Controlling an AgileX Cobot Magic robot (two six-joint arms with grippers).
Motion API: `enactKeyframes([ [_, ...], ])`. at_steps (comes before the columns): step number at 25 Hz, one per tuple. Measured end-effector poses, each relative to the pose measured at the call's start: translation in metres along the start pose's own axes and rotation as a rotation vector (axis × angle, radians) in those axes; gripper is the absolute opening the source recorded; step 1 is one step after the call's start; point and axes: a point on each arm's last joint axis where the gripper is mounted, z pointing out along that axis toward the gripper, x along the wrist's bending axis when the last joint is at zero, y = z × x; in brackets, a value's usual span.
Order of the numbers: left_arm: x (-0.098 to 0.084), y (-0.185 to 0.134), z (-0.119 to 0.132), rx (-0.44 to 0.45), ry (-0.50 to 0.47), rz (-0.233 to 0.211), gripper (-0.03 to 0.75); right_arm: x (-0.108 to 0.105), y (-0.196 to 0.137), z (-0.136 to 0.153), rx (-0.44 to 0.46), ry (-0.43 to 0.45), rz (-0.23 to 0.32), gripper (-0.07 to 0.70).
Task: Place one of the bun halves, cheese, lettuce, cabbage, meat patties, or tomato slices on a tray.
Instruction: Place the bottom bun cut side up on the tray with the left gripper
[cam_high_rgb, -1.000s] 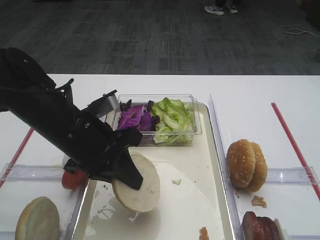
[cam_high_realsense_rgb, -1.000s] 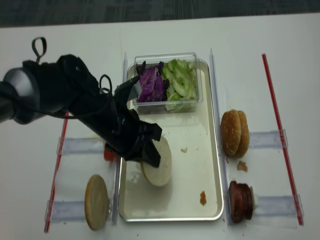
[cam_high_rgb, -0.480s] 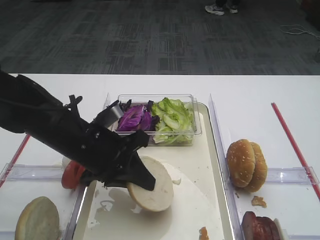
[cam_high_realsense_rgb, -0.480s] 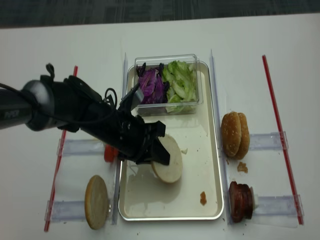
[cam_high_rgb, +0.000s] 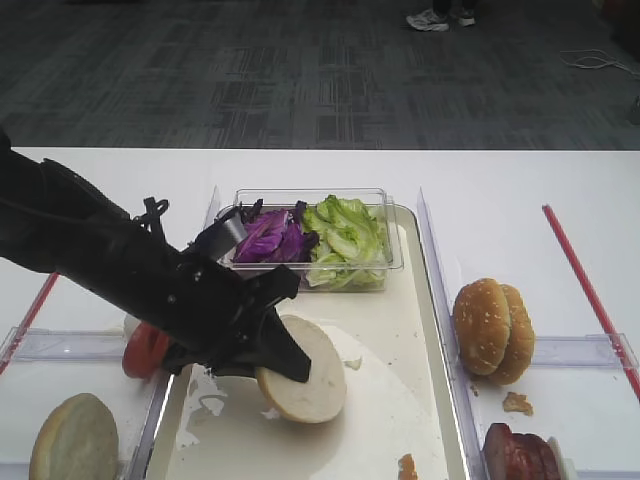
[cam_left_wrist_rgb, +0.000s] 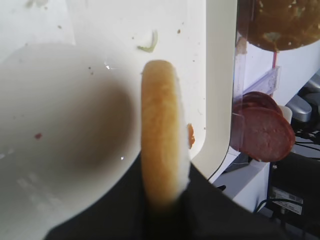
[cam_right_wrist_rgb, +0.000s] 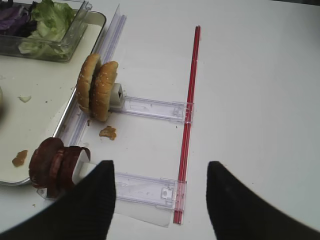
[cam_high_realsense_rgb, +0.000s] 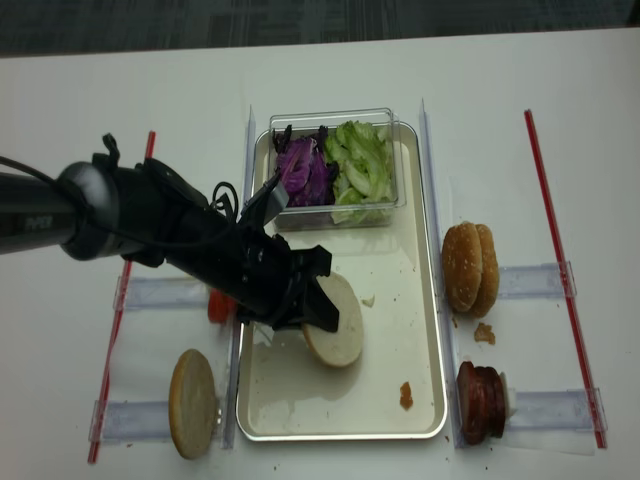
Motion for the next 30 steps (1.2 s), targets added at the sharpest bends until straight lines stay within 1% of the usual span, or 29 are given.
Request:
enactKeyframes([
  [5, -0.0019, 0.0022, 0.0, -0.024, -0.021, -0.02, 0.056, 0.0, 0.0, 0.0, 0.0, 0.0, 0.0, 0.427],
  [22, -0.0017, 0.0026, 0.0, -0.028, -0.019, -0.021, 0.055, 0.0, 0.0, 0.0, 0.0, 0.0, 0.0, 0.427],
  [30, -0.0011, 0.0017, 0.0, -0.019, -0.013, -0.012, 0.055, 0.0, 0.0, 0.0, 0.0, 0.0, 0.0, 0.427],
])
